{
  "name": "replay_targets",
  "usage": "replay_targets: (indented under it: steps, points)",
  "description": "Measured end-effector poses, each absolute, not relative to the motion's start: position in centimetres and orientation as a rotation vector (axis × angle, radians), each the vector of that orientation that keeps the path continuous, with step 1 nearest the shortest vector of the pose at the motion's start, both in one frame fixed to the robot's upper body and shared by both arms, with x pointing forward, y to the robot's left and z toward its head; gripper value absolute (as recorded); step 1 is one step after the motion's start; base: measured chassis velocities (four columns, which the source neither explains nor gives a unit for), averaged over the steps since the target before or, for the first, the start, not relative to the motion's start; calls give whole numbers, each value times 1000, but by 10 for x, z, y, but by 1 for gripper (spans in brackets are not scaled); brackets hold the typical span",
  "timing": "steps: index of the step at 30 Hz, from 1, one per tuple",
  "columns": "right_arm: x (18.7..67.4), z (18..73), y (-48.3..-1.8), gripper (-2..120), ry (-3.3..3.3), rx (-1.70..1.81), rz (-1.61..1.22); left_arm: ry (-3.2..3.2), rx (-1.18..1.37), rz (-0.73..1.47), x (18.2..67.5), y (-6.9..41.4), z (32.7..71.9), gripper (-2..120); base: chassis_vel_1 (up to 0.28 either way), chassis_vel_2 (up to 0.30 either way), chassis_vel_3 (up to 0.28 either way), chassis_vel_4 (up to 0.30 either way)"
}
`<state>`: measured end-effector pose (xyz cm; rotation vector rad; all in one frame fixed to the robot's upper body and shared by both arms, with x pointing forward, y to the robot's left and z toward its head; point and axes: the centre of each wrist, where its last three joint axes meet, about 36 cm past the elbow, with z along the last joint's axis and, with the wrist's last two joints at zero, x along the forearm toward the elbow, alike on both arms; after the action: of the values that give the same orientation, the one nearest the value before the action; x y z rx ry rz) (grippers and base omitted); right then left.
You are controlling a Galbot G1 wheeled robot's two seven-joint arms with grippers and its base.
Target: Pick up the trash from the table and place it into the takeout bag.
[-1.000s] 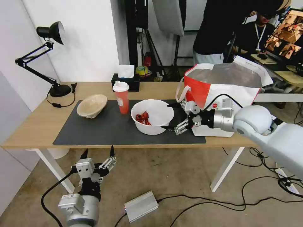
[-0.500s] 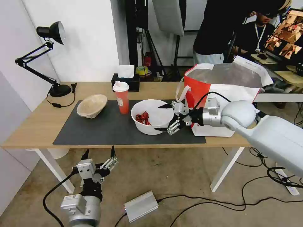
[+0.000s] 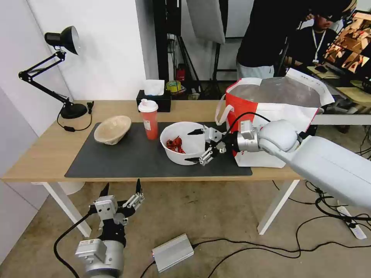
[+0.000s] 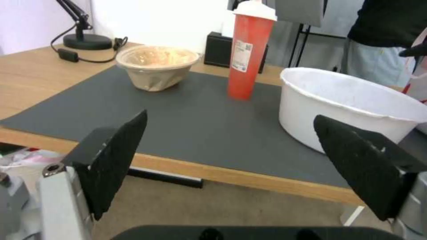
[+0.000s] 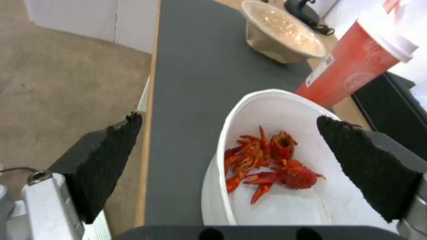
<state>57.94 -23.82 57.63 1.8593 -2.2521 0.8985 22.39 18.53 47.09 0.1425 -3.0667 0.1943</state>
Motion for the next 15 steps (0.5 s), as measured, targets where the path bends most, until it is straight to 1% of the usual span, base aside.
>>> replay_targets:
  steps: [8, 15]
  points:
    - [598, 570, -230, 100, -2208, 1845, 914, -3071, 156, 205, 221, 180, 467, 100, 0, 0, 0, 0]
    - [604, 568, -227, 100, -2193, 1843, 912, -3075, 155, 188, 221, 183, 467, 100, 0, 0, 0, 0]
